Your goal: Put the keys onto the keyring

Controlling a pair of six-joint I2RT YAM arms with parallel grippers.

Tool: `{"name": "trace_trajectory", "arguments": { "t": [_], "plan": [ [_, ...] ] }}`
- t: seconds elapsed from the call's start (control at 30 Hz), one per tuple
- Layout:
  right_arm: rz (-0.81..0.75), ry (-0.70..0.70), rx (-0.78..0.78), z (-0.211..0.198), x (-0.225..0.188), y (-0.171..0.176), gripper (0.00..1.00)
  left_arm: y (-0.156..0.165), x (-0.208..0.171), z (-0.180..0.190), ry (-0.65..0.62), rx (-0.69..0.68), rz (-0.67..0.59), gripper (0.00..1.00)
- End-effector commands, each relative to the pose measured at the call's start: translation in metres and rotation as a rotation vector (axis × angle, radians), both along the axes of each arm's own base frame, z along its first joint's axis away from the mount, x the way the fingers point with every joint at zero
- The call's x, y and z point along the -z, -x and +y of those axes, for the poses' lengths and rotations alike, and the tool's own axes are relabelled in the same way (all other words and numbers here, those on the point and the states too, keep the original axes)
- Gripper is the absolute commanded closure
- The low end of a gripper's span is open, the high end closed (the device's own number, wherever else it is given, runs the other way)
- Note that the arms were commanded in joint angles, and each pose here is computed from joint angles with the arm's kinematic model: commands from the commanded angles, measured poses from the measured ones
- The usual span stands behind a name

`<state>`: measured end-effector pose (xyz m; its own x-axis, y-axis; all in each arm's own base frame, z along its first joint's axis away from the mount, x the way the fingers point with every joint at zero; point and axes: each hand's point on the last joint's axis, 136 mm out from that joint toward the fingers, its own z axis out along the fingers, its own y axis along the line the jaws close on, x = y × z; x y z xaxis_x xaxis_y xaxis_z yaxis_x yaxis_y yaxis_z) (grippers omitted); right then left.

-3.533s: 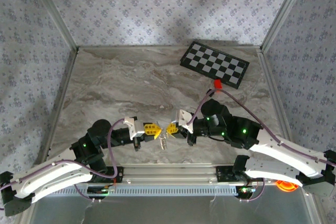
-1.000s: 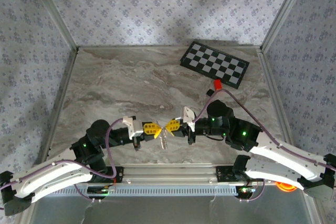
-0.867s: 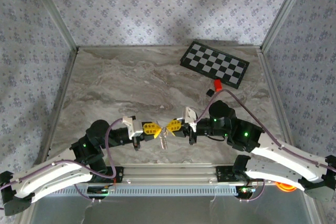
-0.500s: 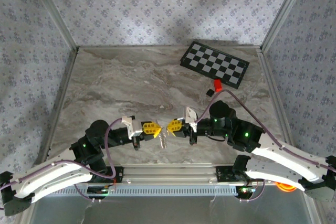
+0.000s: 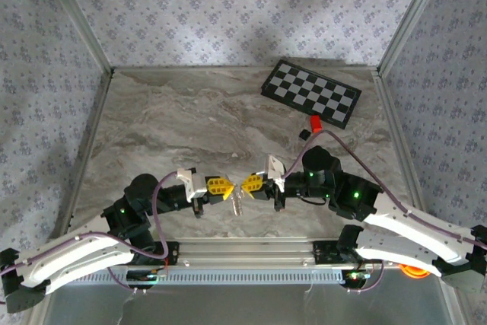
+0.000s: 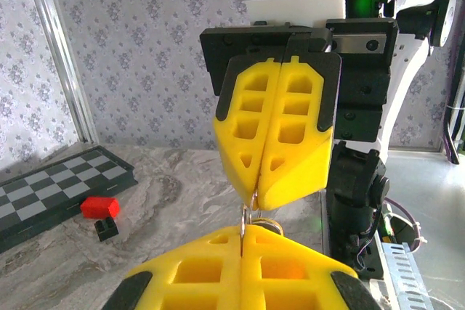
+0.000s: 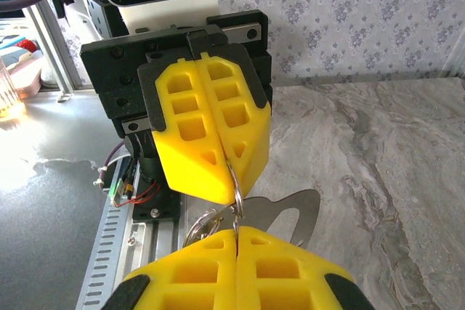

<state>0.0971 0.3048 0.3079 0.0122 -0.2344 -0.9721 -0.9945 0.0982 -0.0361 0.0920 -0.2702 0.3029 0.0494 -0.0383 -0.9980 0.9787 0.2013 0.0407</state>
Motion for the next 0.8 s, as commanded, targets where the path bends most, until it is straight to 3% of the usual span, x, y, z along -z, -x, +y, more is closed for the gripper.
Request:
{"name": "trace_trajectory", "arguments": {
  "t": [0.0,0.77],
  "plan": [
    [0.003,-0.025,-0.004,0.0005,-0.0060,-0.0001,1.00,0.0014,-0.0182,0.0016,0.059,0.000,-0.029,1.00],
    [0.006,-0.031,0.012,0.0002,-0.0052,-0.0038,1.00,0.0018,-0.0155,0.0013,0.058,0.003,-0.024,1.00]
  ]
}}
